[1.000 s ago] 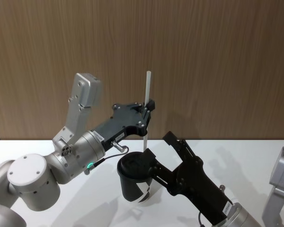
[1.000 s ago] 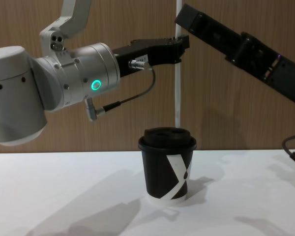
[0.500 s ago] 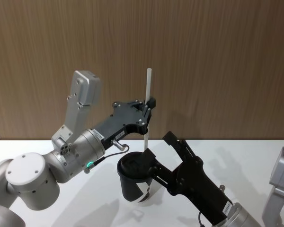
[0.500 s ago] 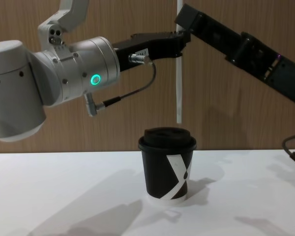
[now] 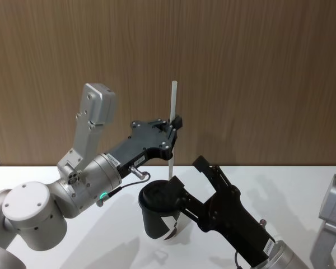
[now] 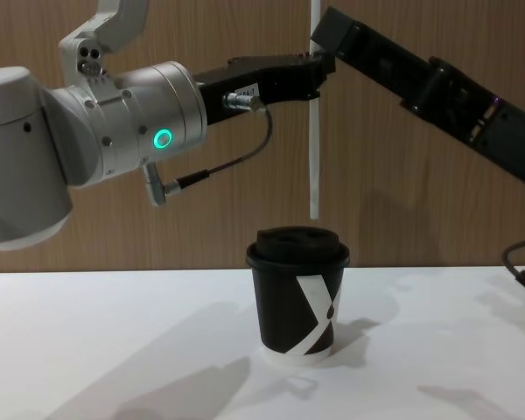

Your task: Pick up the straw with one hand, pass it to the other hand, and insert it into the cup.

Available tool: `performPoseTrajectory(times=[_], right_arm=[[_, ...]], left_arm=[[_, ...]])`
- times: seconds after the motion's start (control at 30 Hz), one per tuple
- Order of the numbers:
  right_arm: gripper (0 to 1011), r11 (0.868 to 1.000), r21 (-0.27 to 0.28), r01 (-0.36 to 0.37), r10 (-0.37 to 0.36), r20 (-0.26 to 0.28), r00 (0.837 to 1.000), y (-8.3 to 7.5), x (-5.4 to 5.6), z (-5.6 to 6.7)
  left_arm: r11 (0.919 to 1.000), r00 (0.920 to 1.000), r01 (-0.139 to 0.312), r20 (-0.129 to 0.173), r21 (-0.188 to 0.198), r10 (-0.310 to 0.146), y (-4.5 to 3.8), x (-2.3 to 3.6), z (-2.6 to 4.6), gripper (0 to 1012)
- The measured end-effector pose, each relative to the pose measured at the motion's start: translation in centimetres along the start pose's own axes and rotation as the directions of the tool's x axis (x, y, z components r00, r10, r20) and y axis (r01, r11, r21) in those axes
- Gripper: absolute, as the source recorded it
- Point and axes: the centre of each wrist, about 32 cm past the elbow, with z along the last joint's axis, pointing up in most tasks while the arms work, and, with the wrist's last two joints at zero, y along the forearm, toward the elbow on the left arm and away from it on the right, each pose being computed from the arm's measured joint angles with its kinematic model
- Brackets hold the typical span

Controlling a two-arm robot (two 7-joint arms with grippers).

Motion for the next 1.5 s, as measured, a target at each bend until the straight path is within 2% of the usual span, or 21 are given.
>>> performPoseTrajectory(times=[0.37, 0.83, 1.5], right_arm=[[1001, 1.0, 0.0, 0.0, 0.0, 0.0, 1.0, 0.0, 0.0, 0.0], [1001, 1.0, 0.0, 0.0, 0.0, 0.0, 1.0, 0.0, 0.0, 0.0], [1001, 1.0, 0.0, 0.0, 0.0, 0.0, 1.0, 0.0, 0.0, 0.0]], left_arm=[[1.0, 1.0, -0.001, -0.003, 0.009, 0.002, 0.11, -0.03, -0.09, 4], [0.9998, 0.9998, -0.007, -0.018, 0.021, 0.008, 0.22, 0.04, -0.63, 4], [0.9999, 0.9994, 0.007, -0.035, 0.009, -0.006, -0.02, 0.13, -1.27, 4]])
